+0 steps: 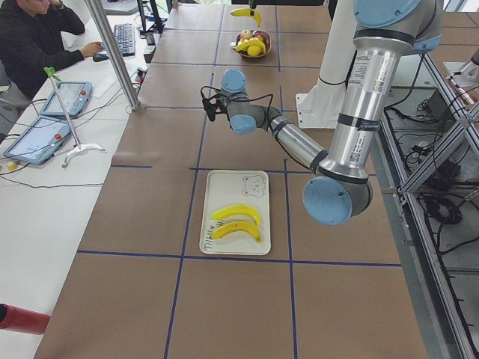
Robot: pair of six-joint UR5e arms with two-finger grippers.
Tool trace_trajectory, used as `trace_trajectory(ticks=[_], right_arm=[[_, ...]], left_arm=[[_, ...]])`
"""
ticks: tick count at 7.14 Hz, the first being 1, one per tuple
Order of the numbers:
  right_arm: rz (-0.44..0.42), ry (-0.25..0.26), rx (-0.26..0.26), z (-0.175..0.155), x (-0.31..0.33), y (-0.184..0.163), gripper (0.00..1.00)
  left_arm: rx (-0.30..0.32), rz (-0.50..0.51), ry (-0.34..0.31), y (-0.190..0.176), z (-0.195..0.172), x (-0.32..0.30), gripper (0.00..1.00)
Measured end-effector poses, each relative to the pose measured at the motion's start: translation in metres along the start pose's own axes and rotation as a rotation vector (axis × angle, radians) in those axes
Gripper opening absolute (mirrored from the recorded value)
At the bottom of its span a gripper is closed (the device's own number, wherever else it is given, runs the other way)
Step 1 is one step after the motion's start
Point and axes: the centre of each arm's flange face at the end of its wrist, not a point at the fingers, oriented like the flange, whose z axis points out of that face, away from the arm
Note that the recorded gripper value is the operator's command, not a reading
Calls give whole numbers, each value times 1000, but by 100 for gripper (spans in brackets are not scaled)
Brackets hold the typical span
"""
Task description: Transfer all bananas from basket to plate
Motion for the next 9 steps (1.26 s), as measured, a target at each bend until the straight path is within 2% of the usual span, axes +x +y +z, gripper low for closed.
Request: trace_trajectory(ticks=[1, 2, 3, 4, 5, 6, 8, 9], right_arm=[[1, -100, -8, -4, -28, -29, 0], [21, -174, -22, 1, -67, -65, 0], [47, -227, -48, 19, -128, -100, 0], [70, -253, -59, 40, -192, -120, 0], [91, -267, -37, 62, -253, -122, 0], [112, -301, 9, 88, -317, -108, 0], [152, -425, 116, 134, -426, -54, 0], [158, -471, 141, 145, -459, -32, 0]], left_arm=[[-3, 3, 3, 1, 1, 3, 99], [-4, 7, 9, 1, 2, 9, 99], [-10, 8, 21, 4, 4, 18, 99], [-18, 2, 37, 8, 5, 29, 99], [-28, -4, 59, 13, 5, 40, 99], [-40, -6, 95, 19, 3, 53, 99], [-66, -10, 196, 26, 2, 70, 99], [-79, -12, 238, 29, 2, 80, 99]])
